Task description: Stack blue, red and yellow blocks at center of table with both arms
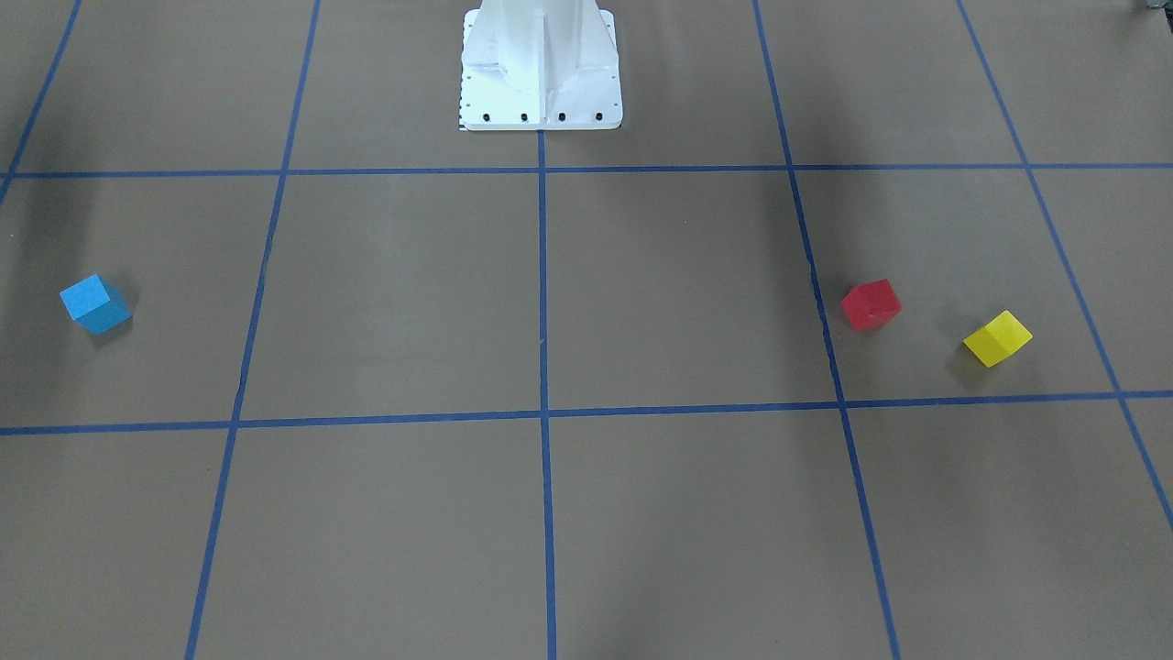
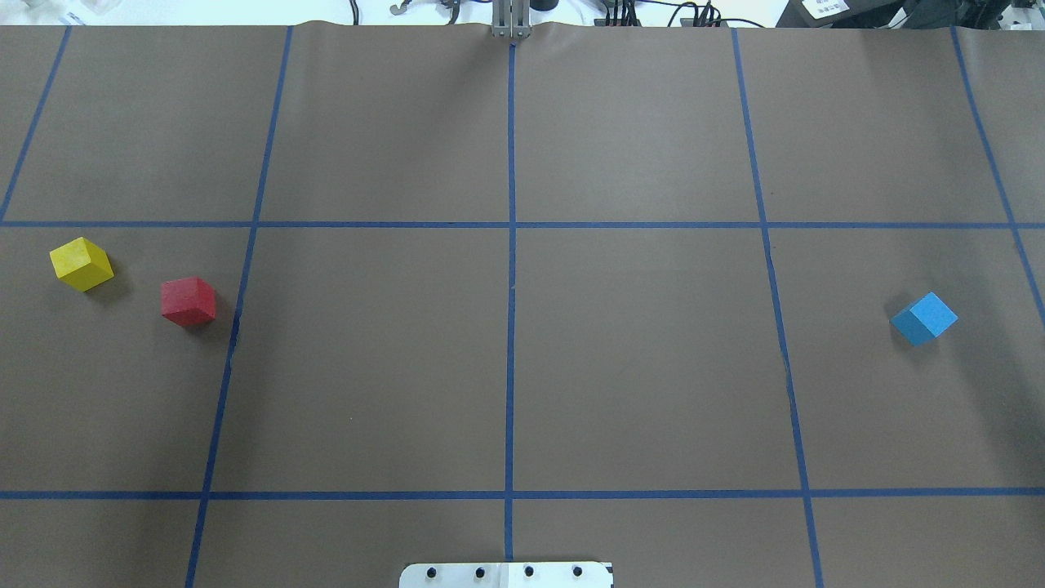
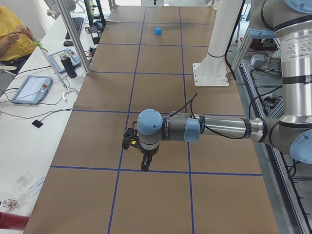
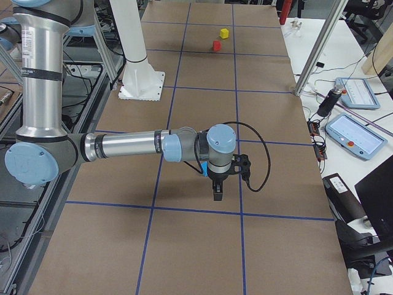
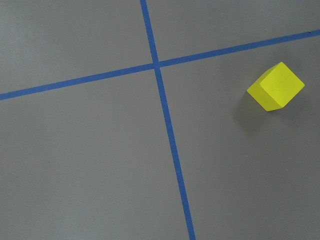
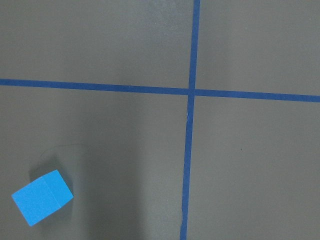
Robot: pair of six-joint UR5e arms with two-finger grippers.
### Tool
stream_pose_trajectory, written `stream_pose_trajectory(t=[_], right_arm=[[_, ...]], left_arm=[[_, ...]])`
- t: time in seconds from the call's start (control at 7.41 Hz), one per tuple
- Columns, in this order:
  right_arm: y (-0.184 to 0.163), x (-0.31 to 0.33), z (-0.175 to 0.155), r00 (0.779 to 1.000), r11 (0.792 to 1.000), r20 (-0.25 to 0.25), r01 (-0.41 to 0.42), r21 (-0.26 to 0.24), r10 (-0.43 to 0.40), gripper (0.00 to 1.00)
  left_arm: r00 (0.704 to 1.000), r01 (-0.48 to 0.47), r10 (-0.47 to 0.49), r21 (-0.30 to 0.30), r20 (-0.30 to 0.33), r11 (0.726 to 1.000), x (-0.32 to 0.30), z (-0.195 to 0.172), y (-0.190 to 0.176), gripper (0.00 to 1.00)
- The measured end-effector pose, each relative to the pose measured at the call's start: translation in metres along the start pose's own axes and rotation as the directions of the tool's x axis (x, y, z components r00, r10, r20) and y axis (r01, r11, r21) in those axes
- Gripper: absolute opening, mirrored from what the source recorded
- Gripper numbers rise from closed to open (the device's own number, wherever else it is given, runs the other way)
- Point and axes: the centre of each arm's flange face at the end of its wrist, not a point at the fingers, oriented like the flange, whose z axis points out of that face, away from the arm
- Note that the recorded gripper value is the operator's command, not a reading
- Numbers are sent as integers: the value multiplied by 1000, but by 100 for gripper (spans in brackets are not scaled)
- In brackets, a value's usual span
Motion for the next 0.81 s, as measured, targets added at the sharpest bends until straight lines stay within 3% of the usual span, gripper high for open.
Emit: stream_pose_trajectory(t=[0.81], right_arm=[[-2,-10,-1,1000,1000,19,22,10,-22,100]], left_arm=[[1000,-22,22,21,9,1000,6,-7,-8,100]])
